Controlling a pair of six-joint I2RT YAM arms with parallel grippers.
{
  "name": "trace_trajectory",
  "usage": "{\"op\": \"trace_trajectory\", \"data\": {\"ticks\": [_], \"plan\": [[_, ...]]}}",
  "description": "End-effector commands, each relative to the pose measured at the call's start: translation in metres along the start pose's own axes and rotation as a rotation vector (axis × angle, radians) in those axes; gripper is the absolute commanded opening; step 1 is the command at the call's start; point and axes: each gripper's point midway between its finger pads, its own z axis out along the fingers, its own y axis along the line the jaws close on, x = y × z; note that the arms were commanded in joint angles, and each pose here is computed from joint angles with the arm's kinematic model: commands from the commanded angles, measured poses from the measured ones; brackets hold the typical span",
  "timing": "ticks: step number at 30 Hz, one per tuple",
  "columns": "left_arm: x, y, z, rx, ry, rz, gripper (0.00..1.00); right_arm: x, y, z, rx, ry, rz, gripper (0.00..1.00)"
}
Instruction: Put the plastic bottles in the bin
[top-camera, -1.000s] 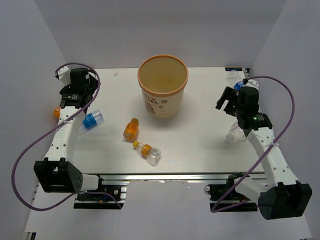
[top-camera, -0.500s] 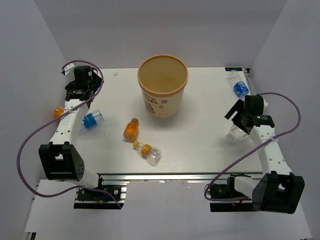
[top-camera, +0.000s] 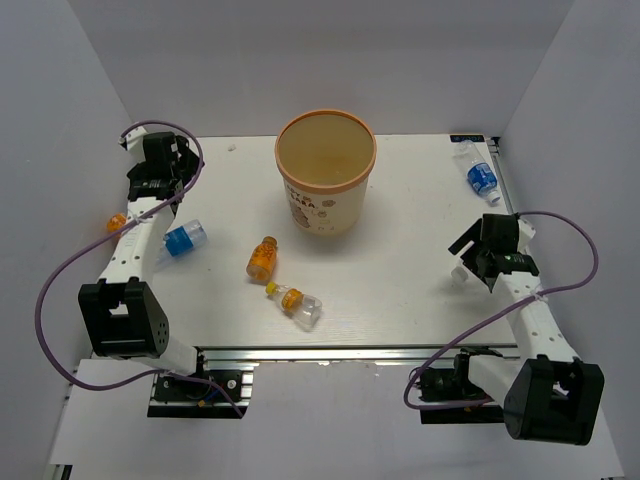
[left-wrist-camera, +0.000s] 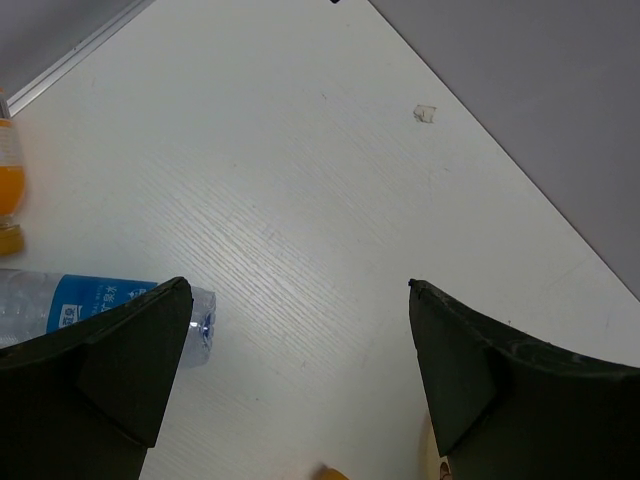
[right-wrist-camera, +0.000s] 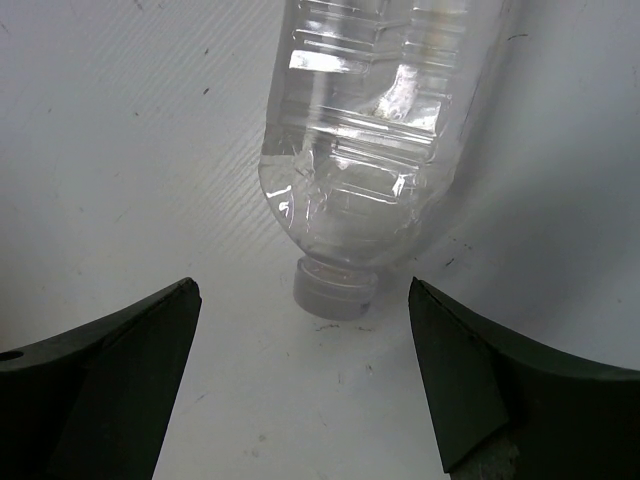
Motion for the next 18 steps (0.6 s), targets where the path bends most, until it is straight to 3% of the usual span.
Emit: {"op": "trace_trajectory", "data": {"ticks": [1, 18], "plan": [[-0.005, -0.003, -0.006, 0.029, -0.013, 0.001, 0.98, -0.010, 0.004, 0.009, 0.005, -0.055, 0.036, 0.89], [-0.006, -0.007, -0.008, 0.067, -0.007, -0.006, 0.98, 0.019, -0.017, 0.043, 0.168, 0.006, 0.124, 0.87]]}}
